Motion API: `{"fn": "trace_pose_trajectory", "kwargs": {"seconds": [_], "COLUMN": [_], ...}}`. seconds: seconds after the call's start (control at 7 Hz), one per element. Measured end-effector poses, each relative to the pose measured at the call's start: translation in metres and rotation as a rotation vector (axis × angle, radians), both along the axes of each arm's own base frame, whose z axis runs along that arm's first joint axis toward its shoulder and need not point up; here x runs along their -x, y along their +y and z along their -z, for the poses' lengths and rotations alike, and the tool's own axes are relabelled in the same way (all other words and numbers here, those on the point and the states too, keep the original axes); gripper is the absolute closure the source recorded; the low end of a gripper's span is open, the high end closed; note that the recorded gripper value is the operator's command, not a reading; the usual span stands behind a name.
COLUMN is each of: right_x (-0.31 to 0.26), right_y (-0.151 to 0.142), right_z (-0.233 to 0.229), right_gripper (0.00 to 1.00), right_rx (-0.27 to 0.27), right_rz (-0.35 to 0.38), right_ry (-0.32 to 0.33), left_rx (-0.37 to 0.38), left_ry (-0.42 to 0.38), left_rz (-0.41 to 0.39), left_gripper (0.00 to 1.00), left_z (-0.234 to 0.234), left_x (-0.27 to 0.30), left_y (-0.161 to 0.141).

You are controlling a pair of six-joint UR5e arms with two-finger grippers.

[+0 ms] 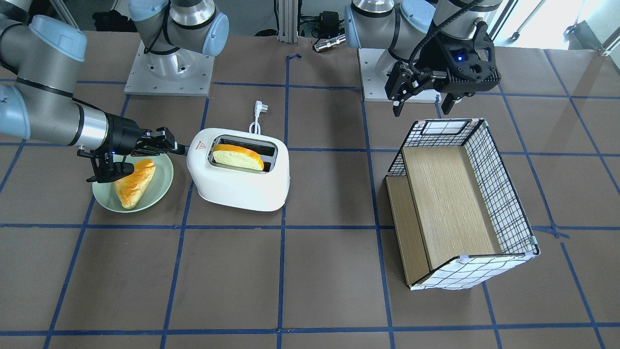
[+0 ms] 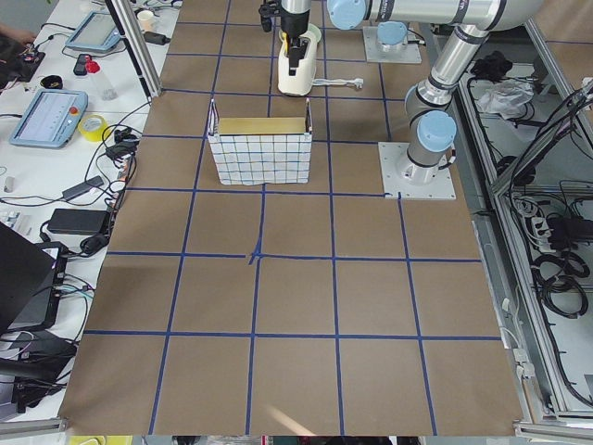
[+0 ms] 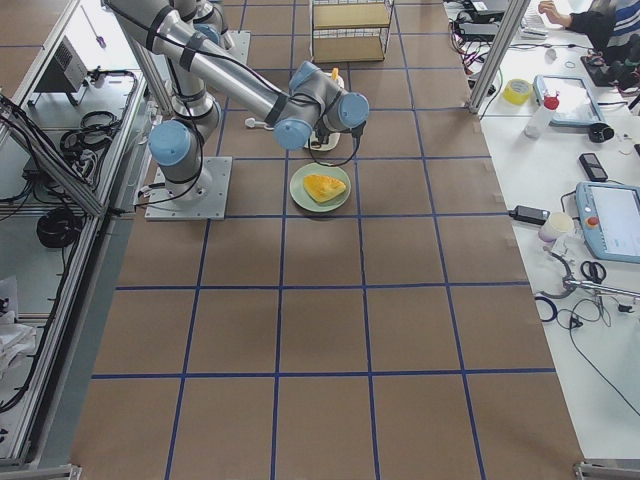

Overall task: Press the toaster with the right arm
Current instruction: 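Press the toaster lever down with the right gripper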

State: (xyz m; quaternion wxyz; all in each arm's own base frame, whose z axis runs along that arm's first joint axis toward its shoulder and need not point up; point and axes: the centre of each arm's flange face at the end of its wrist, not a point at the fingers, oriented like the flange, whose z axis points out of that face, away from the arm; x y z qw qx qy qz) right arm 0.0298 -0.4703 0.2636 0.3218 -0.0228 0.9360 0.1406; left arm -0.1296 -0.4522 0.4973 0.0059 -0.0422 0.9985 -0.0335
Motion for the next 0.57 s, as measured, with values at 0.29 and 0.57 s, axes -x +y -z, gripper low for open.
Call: {"fn": "trace_pose_trajectory", "kwargs": {"seconds": [0.29, 0.57], "right_x": [0.001, 0.001], "right_y": [-0.004, -0.004], "right_z": [0.011, 0.023], "right_gripper": [1.00, 1.00], "right_rx": [0.009, 0.020], "right_rz": [-0.014, -0.027], "right_ry": [-0.005, -0.009], "left_rx": [0.000, 0.000], "left_ry": [0.000, 0.000], "left_rz": [0.000, 0.000], "left_gripper": [0.00, 0.00], "left_z": [0.000, 0.000], "left_x": [0.000, 0.000], "left_y": [0.000, 0.000]}}
